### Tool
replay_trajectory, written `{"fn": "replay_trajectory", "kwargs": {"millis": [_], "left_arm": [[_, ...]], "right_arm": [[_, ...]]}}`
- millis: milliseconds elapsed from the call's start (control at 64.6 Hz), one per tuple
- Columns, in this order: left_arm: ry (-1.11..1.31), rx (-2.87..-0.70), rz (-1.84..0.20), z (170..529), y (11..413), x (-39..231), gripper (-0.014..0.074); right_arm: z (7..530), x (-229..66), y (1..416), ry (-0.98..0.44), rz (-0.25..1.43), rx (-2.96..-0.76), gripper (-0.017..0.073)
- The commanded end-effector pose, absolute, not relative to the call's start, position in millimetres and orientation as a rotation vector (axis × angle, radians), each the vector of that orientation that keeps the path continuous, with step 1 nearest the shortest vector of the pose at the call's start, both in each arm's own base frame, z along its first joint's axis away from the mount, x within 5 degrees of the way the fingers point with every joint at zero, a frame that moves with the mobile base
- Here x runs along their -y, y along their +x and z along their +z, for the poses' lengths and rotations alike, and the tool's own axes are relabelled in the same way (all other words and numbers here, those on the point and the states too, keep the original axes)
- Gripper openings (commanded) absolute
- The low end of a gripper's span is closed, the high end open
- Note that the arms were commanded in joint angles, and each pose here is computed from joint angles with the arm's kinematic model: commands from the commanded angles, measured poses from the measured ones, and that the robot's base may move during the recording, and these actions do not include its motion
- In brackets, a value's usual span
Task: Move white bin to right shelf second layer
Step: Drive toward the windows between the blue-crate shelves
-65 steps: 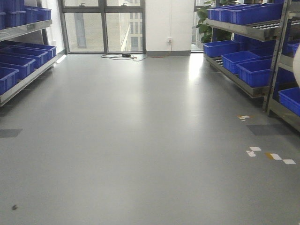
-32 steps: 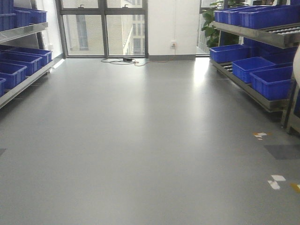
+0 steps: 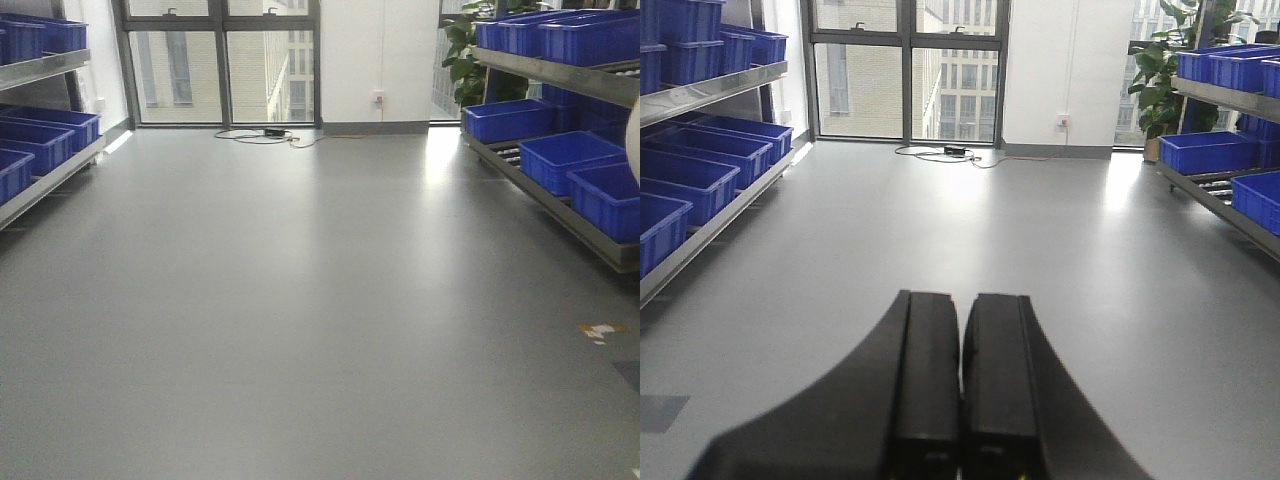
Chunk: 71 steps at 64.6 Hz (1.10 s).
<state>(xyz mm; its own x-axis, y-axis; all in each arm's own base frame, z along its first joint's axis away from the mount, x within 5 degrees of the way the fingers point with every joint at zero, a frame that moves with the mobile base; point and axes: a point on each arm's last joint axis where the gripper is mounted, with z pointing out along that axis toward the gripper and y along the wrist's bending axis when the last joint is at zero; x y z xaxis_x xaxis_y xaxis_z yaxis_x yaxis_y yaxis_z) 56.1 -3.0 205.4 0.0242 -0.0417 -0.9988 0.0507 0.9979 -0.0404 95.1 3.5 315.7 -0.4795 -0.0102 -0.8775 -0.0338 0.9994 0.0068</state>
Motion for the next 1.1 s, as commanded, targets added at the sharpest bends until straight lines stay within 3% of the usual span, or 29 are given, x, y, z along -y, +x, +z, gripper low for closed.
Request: {"fn": "replay_trajectory", "kwargs": {"millis": [0,1084], "left_arm": [[-0.002,-1.474,-0.082,204.5,55.7,2.7,0.0085],[-0.002,-1.474,-0.082,204.5,55.7,2.7,0.0085]], "right_arm": [[332.5,-3.3,98.1,-0.022,0.031,-1.954,0.0055],[332.2,-3.3,99.1,-0.022,0.031,-1.957,0.0055]]}}
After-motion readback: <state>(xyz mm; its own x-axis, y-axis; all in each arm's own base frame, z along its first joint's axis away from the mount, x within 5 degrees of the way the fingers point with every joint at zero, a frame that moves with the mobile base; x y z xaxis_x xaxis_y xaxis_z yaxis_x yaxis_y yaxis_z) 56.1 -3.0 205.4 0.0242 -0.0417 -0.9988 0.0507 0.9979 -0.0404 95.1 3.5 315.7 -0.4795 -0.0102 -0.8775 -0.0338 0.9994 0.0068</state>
